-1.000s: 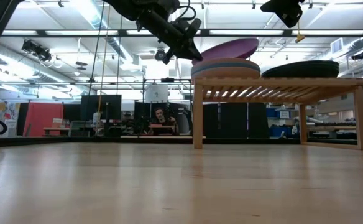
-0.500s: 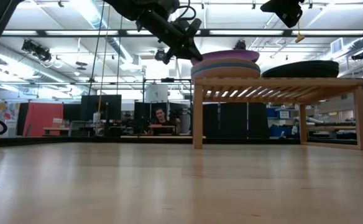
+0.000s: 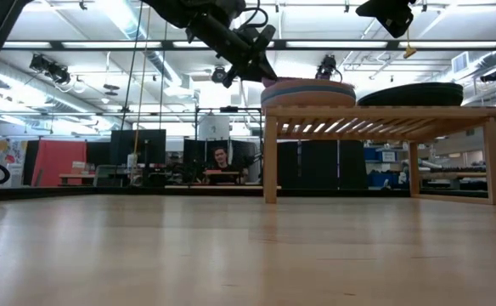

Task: Place and stack plates onto a shelf
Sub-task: Stack the violet plate on top of the light orange plate on the shelf, then stack the pink plate on the top of black plate on the shelf

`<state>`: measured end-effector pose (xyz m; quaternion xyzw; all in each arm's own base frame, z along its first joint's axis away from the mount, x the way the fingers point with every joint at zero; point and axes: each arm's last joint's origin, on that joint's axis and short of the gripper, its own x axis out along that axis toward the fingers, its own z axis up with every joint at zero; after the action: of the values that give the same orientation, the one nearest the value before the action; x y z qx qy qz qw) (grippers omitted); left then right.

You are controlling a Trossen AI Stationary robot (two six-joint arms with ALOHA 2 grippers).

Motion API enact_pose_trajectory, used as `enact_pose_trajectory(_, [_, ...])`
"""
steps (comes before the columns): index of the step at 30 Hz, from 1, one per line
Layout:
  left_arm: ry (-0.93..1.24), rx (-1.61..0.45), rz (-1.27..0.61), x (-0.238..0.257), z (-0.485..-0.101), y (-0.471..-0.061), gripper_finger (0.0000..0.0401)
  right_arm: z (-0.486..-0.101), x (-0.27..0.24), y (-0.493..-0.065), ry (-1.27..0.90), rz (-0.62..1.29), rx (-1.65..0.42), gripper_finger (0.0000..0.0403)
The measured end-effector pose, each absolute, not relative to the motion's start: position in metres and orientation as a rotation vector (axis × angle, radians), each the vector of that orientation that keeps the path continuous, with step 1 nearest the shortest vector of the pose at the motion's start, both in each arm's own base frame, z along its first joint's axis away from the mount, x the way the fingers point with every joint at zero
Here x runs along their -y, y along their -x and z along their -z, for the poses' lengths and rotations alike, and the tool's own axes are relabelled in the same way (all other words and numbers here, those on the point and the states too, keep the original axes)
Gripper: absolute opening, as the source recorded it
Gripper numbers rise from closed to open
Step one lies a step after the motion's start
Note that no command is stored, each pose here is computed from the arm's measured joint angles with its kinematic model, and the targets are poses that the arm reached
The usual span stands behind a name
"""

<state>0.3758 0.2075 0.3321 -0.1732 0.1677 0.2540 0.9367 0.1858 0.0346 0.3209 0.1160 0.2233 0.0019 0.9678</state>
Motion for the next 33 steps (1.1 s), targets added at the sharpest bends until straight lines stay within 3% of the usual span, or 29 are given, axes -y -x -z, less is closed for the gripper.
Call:
enact_pose_trajectory(16, [0.39,-0.352,-0.527,-0.2071,-0.3307,-0.3751,0.0168,-0.3209,-0.0346,-0.1858,-0.235,-0.004,-0.451,0.0206])
enact_pose_trajectory(33, [0.392,-0.355,-0.528,-0.207,-0.3304,-0.375,0.0181,-0.3209,-0.0346,-0.1858,-0.235,-0.004,-0.451,0.0206])
